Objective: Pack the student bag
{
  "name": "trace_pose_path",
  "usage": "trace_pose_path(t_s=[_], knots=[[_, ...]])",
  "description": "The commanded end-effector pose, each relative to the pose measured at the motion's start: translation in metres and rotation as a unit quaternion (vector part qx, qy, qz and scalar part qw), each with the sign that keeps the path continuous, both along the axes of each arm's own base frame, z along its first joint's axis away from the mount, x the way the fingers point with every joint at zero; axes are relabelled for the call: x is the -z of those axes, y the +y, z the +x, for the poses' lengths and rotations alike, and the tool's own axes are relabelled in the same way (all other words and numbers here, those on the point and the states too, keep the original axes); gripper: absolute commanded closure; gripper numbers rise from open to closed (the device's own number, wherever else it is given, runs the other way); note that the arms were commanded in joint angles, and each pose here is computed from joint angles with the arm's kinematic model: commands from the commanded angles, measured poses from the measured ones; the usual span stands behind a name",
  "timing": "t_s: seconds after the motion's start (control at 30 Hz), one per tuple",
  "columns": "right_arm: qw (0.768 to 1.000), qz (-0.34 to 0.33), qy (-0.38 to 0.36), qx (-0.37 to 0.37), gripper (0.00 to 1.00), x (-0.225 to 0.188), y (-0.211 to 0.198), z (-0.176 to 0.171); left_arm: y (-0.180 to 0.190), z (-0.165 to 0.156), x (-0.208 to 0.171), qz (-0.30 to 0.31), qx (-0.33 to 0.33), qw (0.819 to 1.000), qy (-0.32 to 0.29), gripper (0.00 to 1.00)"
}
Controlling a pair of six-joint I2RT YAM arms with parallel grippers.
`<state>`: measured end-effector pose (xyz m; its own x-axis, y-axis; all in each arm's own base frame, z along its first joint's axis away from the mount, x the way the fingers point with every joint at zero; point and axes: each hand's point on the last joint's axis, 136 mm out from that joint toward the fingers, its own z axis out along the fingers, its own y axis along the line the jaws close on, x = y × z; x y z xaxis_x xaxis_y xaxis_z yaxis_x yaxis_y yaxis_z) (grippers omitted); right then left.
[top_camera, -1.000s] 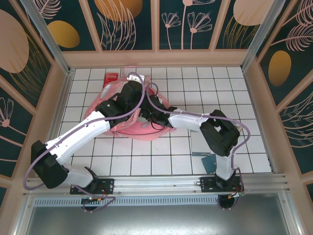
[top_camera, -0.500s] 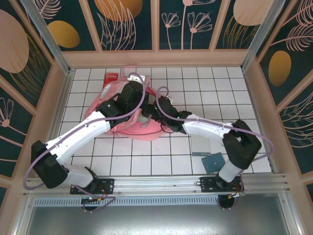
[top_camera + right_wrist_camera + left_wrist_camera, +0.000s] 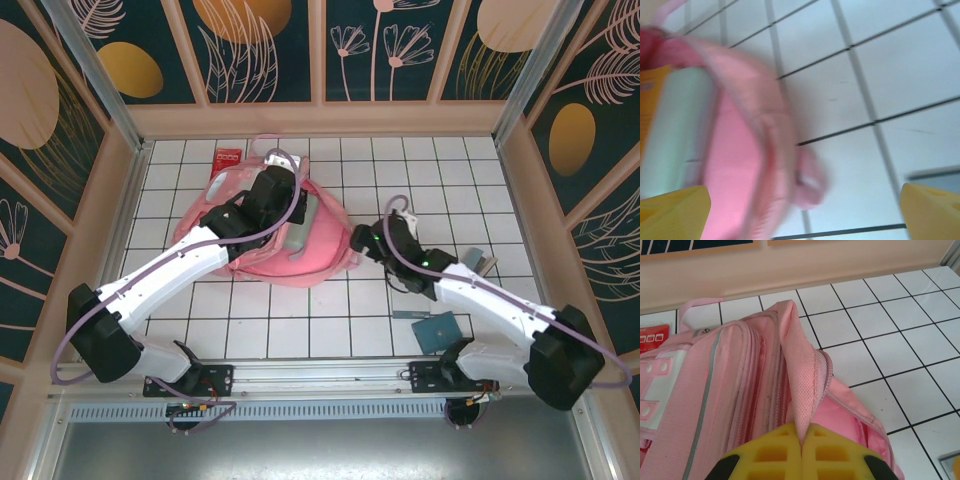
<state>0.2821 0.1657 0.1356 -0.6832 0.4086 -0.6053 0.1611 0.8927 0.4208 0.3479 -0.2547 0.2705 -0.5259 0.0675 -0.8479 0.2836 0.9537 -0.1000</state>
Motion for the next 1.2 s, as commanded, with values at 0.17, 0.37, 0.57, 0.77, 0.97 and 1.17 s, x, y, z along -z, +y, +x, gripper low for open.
trace_pose_path(t_s=[0.17,0.37,0.57,0.77,0.97,1.17], knots=[[0.996,-0.013,0.077,0.051,0.01,0.062,-0.077,-0.04,-0.01,0.009,-0.015,-0.042,-0.004,0.999,-0.028,0.96],[0.991,-0.018,0.117,0.065,0.01,0.088,-0.094,-0.053,-0.012,0.01,-0.013,-0.042,-0.003,0.999,-0.025,0.96],[0.988,-0.009,0.141,0.055,0.01,0.099,-0.089,-0.064,-0.011,0.009,-0.014,-0.042,-0.003,0.999,-0.026,0.96],[0.984,-0.016,0.175,0.028,0.02,0.114,-0.073,-0.078,-0.012,0.009,-0.012,-0.044,0.0,0.999,-0.025,0.96],[0.978,-0.089,0.189,0.004,0.01,0.111,-0.052,-0.086,-0.012,0.008,-0.013,-0.048,0.002,0.998,-0.027,0.96],[0.97,-0.124,0.21,0.013,0.01,0.122,-0.052,-0.088,-0.012,0.005,-0.013,-0.057,0.006,0.998,-0.03,0.96]])
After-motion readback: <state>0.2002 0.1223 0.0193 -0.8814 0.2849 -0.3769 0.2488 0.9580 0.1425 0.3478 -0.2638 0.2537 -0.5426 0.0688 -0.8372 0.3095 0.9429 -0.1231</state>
